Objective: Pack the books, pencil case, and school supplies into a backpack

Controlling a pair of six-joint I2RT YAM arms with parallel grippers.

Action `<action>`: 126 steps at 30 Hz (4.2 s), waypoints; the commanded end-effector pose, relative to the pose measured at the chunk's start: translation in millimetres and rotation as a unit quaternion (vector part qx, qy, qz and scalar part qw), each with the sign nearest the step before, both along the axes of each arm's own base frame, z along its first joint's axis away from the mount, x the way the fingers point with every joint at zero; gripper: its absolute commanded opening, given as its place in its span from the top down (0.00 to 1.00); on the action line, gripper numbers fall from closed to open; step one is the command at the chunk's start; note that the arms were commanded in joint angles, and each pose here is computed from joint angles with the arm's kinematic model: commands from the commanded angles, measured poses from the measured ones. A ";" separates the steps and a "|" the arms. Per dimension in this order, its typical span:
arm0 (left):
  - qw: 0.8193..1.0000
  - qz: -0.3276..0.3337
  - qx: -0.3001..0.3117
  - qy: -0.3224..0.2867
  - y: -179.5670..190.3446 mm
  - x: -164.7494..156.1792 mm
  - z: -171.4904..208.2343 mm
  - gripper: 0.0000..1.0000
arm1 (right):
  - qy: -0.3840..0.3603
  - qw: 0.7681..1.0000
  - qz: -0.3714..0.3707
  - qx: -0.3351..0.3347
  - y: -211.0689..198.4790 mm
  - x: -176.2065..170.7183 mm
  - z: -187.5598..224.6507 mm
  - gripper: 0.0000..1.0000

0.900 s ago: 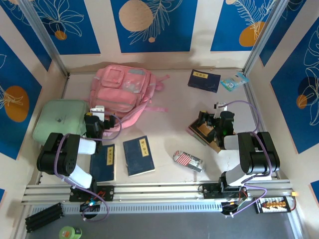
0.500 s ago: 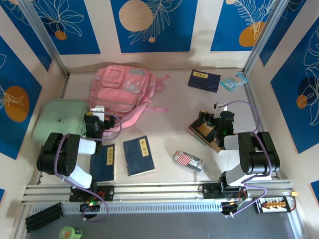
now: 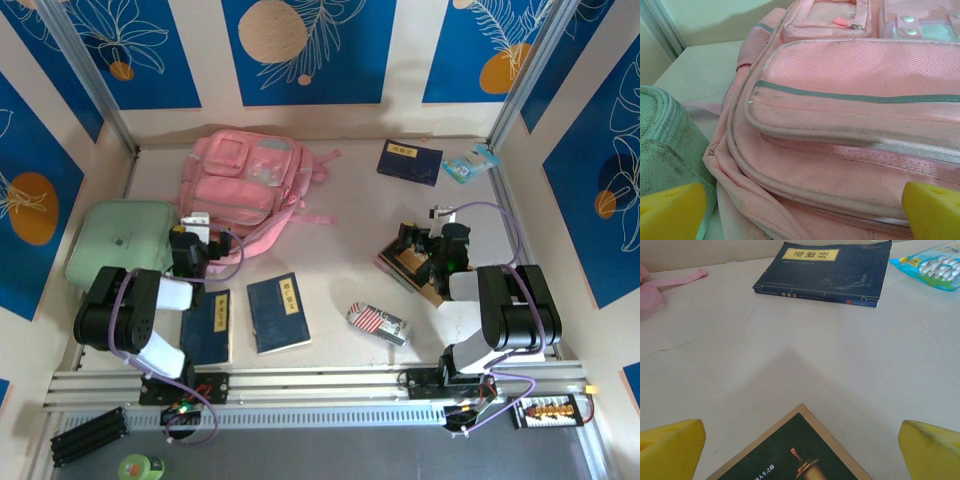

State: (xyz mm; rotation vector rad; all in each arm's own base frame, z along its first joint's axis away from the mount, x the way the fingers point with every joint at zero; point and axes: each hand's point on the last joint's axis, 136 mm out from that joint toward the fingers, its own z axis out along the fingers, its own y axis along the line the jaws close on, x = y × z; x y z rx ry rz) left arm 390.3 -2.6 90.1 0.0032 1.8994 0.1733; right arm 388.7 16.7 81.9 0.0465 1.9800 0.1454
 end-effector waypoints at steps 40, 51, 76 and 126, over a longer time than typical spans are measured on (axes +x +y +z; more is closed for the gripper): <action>0.966 0.022 -0.252 0.051 -27.5 -27.3 95.7 0.00 | 0.346 0.858 0.137 0.354 296.9 122.0 23.8 0.19; 0.931 0.013 -0.338 0.137 -54.7 -14.6 53.4 0.00 | 0.360 0.859 0.141 0.336 330.6 157.3 -14.7 0.47; 0.882 -0.103 -0.384 0.253 -144.0 72.0 5.2 0.03 | 0.322 0.876 0.095 0.347 217.4 58.5 10.9 1.00; 0.933 -0.137 -0.157 0.293 -303.0 -10.4 17.5 0.56 | 0.347 0.822 0.158 0.423 227.3 49.9 37.8 0.95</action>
